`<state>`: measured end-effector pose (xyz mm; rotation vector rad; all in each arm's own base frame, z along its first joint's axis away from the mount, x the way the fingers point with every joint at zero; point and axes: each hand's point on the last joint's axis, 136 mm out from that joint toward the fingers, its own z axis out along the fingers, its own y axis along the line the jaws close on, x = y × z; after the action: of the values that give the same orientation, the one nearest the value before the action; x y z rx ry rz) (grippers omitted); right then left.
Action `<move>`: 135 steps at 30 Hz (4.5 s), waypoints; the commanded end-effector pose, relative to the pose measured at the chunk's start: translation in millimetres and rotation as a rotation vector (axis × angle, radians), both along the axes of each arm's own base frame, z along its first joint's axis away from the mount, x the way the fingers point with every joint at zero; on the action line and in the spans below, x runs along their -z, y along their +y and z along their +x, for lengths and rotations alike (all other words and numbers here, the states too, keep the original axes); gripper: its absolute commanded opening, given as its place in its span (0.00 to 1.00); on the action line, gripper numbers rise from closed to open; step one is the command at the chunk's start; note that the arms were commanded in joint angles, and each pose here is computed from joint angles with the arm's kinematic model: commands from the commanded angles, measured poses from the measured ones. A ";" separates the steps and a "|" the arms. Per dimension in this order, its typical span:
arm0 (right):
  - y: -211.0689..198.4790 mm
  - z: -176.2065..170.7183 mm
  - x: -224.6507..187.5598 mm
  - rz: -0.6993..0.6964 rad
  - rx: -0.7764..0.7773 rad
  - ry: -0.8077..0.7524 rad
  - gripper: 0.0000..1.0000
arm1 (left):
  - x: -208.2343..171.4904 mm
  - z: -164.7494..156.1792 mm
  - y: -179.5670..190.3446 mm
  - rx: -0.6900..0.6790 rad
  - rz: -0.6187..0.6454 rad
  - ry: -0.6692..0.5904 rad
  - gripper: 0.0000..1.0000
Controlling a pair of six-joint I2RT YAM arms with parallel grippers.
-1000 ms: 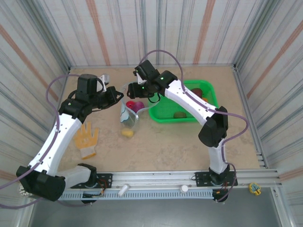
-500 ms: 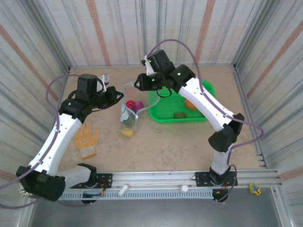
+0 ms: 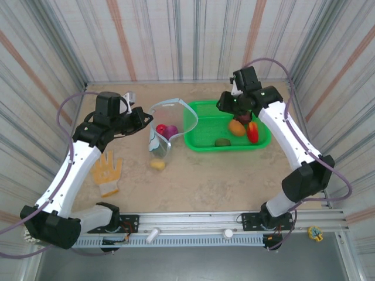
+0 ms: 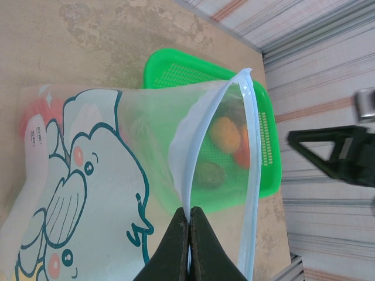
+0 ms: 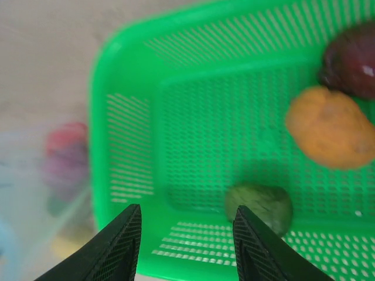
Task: Place the food in the zip-top bag and seal the zipper
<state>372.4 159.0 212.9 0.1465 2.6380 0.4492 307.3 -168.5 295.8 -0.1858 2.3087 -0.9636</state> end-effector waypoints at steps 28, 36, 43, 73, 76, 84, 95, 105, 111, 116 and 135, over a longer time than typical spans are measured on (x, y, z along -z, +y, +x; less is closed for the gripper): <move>3.4 -36.2 177.8 -0.253 -0.141 0.442 0.85 | -7.2 -8.0 6.0 0.024 0.020 -0.035 0.00; 8.4 -27.3 172.6 -0.225 -0.130 0.416 0.63 | -9.5 -8.1 7.7 0.017 0.018 -0.039 0.00; 10.7 -16.0 127.6 -0.171 -0.111 0.307 0.56 | -10.2 -9.9 8.6 0.014 0.017 -0.040 0.00; 221.3 -58.4 -63.1 0.193 -0.576 -0.072 0.58 | -16.0 -7.7 5.3 0.008 -0.020 -0.035 0.00; 238.7 -69.3 -43.1 0.200 -0.611 -0.023 0.58 | -15.9 -8.0 6.6 0.004 -0.013 -0.037 0.00; 249.3 -79.8 -2.9 0.187 -0.615 0.088 0.65 | -17.3 -8.7 7.1 0.001 -0.017 -0.044 0.00; 237.8 -77.1 -10.9 0.174 -0.602 0.061 0.85 | -12.8 -9.7 7.7 -0.004 -0.019 -0.035 0.00; 210.9 -64.6 -78.1 0.249 -0.545 -0.087 0.71 | -12.1 -12.0 9.2 -0.005 -0.011 -0.036 0.00; 162.3 -46.3 -115.1 0.254 -0.436 -0.193 0.68 | -11.5 -13.2 8.6 -0.001 -0.015 -0.035 0.00; 74.6 -12.3 -81.3 0.038 -0.201 -0.208 0.70 | -10.0 -13.5 7.0 0.005 -0.023 -0.031 0.00; -58.6 49.0 120.7 -0.278 0.080 0.174 1.00 | -1.7 -10.9 -4.8 0.043 -0.091 -0.026 0.00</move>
<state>414.4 101.3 105.3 0.2341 2.7987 0.0449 299.0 -173.1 292.7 -0.1741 2.2835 -1.0561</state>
